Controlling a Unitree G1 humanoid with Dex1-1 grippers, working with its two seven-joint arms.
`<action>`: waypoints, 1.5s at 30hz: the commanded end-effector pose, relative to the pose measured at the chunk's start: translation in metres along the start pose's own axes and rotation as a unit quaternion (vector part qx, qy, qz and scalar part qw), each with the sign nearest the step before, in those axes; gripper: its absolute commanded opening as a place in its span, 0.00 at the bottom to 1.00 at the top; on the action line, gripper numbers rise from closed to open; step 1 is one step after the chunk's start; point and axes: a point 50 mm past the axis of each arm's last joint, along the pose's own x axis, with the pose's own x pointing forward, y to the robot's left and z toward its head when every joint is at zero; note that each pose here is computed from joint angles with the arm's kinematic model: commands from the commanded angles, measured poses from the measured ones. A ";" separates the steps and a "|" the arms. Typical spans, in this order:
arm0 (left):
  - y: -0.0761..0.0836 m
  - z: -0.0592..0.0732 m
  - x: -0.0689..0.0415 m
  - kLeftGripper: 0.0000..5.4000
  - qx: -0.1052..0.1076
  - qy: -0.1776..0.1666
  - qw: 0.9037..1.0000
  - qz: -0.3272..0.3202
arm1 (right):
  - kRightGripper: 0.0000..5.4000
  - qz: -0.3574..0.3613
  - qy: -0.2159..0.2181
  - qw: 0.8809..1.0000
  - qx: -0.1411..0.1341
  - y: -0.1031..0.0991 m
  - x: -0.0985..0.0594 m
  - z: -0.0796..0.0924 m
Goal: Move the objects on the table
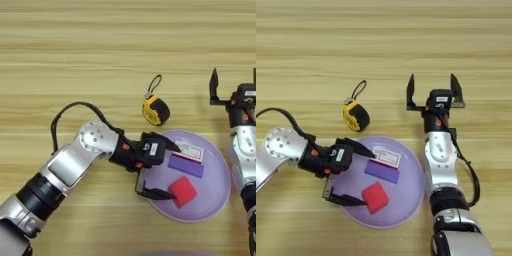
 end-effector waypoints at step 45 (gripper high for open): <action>0.006 -0.007 0.024 1.00 0.044 0.047 0.995 -0.071 | 1.00 -0.006 0.004 1.000 0.012 0.010 -0.001 0.003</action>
